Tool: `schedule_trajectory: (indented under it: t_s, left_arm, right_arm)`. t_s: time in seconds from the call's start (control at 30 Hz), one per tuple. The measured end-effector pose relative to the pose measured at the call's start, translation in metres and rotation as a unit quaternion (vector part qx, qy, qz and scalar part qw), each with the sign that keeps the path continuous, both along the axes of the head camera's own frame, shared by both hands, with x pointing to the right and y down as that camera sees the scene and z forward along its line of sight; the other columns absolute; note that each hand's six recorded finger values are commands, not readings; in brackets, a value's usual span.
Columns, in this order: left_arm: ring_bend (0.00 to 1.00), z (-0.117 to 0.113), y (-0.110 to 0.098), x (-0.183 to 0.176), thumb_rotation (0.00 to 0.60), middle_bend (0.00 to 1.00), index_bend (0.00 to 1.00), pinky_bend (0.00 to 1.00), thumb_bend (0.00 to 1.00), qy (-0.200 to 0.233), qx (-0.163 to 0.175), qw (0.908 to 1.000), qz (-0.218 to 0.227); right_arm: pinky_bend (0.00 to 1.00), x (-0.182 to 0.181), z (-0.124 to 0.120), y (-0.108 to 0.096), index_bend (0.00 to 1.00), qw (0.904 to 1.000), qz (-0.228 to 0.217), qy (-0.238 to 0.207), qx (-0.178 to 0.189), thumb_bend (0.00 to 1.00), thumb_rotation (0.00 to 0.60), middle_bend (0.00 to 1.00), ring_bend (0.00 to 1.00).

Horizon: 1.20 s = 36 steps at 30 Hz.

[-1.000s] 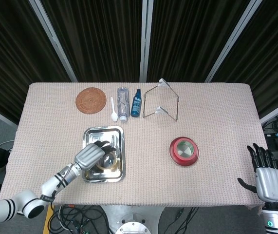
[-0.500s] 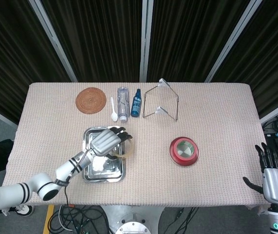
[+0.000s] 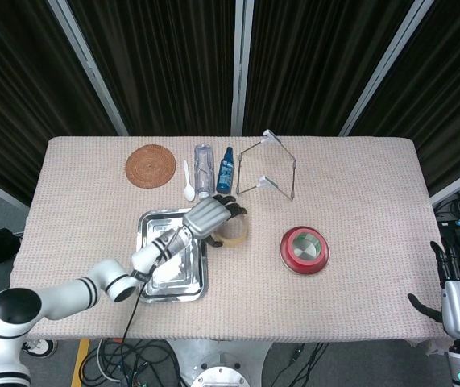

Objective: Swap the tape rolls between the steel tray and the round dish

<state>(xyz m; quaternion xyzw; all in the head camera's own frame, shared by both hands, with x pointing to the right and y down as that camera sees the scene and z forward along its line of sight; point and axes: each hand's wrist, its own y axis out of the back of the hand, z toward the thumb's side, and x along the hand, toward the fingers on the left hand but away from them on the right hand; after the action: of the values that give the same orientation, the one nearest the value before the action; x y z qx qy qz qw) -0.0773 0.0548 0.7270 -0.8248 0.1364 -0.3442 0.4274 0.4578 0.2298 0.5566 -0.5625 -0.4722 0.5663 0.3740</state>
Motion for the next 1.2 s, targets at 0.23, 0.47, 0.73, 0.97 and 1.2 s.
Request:
schedule_trajectory:
  t_s: [0.23, 0.47, 0.73, 0.97, 1.2]
  left_arm:
    - [0.11, 0.013, -0.002, 0.013, 0.600, 0.17, 0.12, 0.28, 0.16, 0.001, -0.004, 1.0000, 0.003]
    - [0.07, 0.015, 0.001, 0.014, 0.600, 0.04, 0.08, 0.26, 0.08, 0.021, 0.002, 0.9998, -0.001]
    - [0.07, 0.002, 0.001, -0.028, 0.600, 0.06, 0.08, 0.25, 0.07, 0.020, 0.017, 0.9994, -0.022]
    - [0.06, -0.027, 0.019, -0.134, 0.600, 0.09, 0.09, 0.23, 0.07, -0.015, 0.037, 0.9930, -0.111]
    - [0.05, -0.072, 0.067, -0.256, 0.600, 0.09, 0.09, 0.22, 0.07, -0.066, 0.072, 0.9656, -0.241]
  right_arm:
    - [0.00, 0.002, 0.000, 0.001, 0.00, 1.0000, 0.002, -0.002, 0.002, 0.05, 0.600, 0.00, 0.00]
    - [0.00, 0.003, 0.001, 0.001, 0.00, 1.0000, 0.003, -0.004, 0.001, 0.04, 0.600, 0.00, 0.00]
    - [0.00, -0.007, 0.008, -0.005, 0.00, 0.9997, -0.011, -0.006, -0.020, 0.04, 0.600, 0.00, 0.00]
    - [0.00, -0.047, 0.021, -0.030, 0.00, 0.9952, -0.071, -0.012, -0.066, 0.05, 0.600, 0.00, 0.00]
    - [0.00, -0.105, 0.048, -0.064, 0.00, 0.9793, -0.157, -0.001, -0.128, 0.04, 0.600, 0.00, 0.00]
